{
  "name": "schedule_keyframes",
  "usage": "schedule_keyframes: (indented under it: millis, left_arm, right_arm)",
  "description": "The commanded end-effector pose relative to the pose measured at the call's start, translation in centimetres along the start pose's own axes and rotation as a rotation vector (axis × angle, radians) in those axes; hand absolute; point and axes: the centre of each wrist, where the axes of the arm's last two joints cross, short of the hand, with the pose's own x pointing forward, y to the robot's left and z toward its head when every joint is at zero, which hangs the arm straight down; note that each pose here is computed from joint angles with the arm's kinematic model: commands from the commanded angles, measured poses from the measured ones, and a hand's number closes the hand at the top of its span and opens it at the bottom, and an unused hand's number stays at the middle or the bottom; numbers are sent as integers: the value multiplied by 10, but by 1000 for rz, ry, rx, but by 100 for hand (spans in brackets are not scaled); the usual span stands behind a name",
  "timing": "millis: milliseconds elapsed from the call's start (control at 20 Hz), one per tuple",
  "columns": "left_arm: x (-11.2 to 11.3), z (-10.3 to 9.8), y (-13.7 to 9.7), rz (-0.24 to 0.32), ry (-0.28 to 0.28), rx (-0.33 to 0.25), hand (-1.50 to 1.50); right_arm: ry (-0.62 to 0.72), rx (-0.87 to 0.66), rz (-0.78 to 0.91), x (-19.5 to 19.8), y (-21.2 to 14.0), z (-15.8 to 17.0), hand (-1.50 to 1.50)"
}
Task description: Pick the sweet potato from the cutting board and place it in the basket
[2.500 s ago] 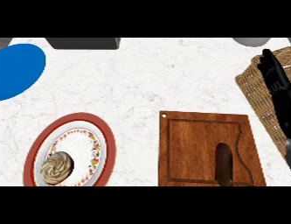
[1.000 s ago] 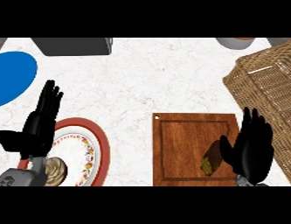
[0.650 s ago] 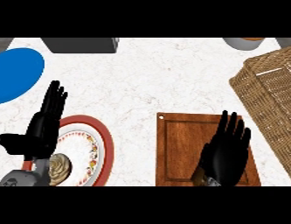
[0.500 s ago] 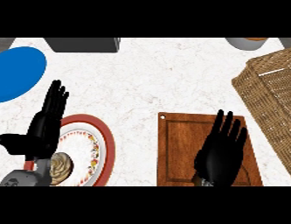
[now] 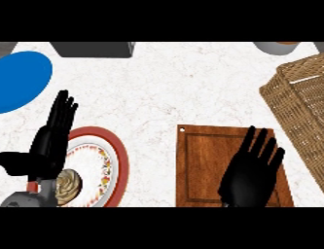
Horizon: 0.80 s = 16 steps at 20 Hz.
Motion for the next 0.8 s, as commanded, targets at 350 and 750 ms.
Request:
schedule_keyframes:
  millis: [350,750]
  left_arm:
    - [15,-2,3,-9,-8,-7,0]
    - [6,6,9,11,-9,2,0]
  right_arm:
    - [210,58,106,-5,-13,21,-150]
    - [234,32,129,-2,-2,15,-150]
